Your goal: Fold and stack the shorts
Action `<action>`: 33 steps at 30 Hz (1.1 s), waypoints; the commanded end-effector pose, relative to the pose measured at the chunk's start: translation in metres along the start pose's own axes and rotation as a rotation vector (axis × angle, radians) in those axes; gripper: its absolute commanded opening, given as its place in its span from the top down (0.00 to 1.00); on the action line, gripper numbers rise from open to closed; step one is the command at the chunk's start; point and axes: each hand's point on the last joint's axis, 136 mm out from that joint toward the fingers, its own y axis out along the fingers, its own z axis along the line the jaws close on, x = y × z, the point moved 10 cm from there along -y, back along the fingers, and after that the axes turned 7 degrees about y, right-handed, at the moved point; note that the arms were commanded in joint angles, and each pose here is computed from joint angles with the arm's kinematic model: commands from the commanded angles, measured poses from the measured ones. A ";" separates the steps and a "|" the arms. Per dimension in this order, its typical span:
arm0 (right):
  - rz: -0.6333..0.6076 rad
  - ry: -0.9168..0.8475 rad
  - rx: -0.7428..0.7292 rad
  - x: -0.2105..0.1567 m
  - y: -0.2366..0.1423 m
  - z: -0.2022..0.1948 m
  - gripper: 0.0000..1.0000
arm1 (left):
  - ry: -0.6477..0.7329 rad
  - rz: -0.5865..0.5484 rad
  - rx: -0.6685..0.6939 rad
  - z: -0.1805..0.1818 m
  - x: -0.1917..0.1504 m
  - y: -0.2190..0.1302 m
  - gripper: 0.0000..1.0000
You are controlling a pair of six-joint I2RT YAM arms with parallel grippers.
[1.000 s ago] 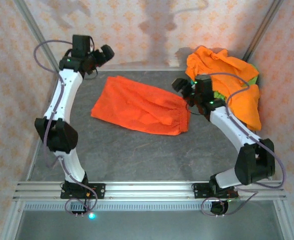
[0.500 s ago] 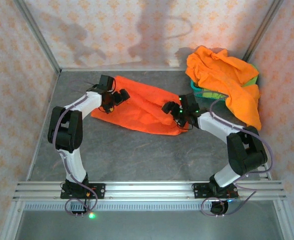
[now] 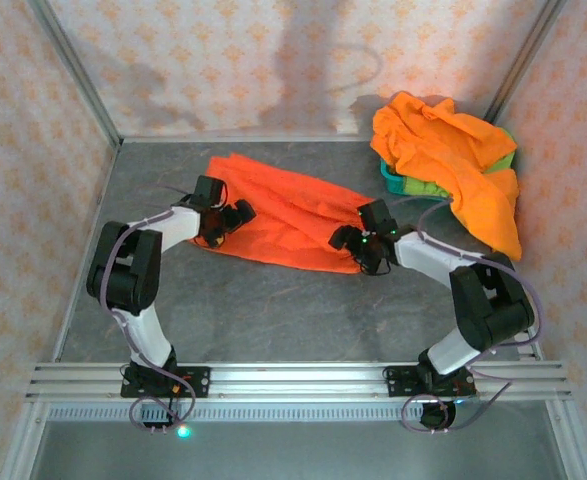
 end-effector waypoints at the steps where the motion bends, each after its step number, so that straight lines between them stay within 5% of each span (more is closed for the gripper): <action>1: 0.081 -0.046 -0.026 -0.017 -0.015 -0.015 0.15 | 0.005 0.035 0.118 0.025 -0.023 -0.012 0.01; 10: -0.196 -0.320 -0.016 0.000 -0.092 0.021 0.16 | 0.178 -0.099 -0.111 -0.005 -0.022 -0.090 0.04; 16: -0.242 -0.349 -0.147 0.057 -0.083 0.054 0.27 | 0.298 -0.236 -0.228 -0.023 -0.013 -0.128 0.03; 29: -0.202 -0.298 -0.184 0.115 -0.016 0.080 0.42 | 0.190 -0.124 -0.185 -0.009 -0.018 -0.041 0.05; 33: -0.186 -0.284 -0.225 0.121 0.003 0.074 0.58 | 0.177 -0.087 -0.143 0.001 -0.022 -0.019 0.05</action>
